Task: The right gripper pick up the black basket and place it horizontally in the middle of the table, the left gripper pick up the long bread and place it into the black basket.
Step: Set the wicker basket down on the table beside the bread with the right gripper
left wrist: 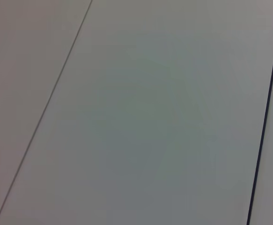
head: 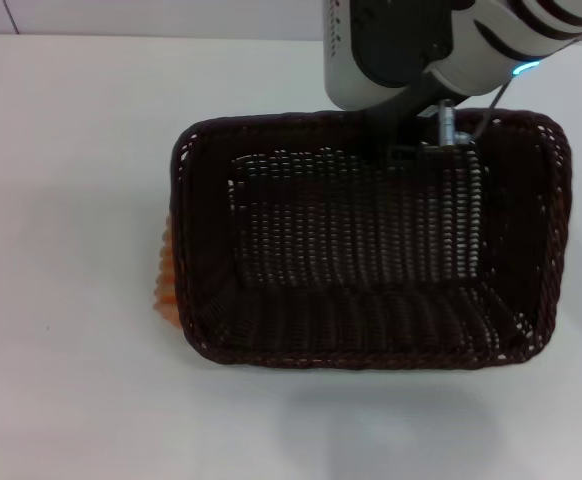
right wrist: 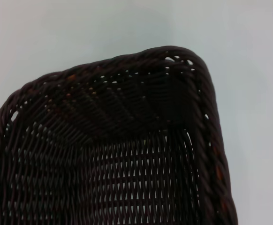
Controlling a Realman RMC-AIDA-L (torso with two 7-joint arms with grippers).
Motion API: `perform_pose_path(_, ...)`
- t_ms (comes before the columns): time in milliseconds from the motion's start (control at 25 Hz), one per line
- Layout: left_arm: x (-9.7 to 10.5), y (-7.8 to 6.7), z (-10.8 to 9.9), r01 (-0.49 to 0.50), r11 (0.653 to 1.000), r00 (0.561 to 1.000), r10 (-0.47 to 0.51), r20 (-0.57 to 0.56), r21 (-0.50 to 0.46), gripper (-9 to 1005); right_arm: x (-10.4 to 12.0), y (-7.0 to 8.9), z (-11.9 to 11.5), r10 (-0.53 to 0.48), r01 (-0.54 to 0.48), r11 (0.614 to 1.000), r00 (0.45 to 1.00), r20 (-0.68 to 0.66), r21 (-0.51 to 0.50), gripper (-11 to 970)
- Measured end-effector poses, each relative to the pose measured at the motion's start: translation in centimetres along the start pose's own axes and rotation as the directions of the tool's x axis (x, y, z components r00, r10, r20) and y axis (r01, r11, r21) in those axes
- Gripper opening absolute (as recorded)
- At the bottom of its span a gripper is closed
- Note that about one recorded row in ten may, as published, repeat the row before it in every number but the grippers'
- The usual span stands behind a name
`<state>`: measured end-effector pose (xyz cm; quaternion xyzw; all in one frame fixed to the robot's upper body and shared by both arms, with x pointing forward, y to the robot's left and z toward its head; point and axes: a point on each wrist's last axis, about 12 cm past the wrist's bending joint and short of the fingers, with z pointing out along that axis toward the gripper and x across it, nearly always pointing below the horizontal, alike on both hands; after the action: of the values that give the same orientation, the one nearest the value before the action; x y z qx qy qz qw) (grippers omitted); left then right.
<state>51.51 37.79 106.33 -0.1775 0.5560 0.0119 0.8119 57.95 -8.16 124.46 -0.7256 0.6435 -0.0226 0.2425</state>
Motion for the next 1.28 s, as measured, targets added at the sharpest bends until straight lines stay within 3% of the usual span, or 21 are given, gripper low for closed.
perform_pose_path(480, 0.0, 0.5, -0.7, 0.0, 1.0, 1.0, 0.0, -0.005, -0.005, 799, -0.1, 0.1, 1.1, 0.05, -0.05, 0.999, 0.999, -0.017, -0.003, 254)
perform_pose_path(880, -0.1, 0.6, -0.7, 0.008, 1.0, 1.0, -0.008, 0.0, -0.002, 799, -0.4, 0.0, 1.5, 0.05, -0.048, 0.997, 0.998, -0.042, 0.055, 299)
perform_pose_path(1280, -0.3, 1.0, -1.1, 0.018, 1.0, 1.0, -0.018, 0.007, -0.007, 799, -0.1, -1.6, 0.7, 0.1, -0.09, 0.966, 0.995, -0.025, 0.243, 318)
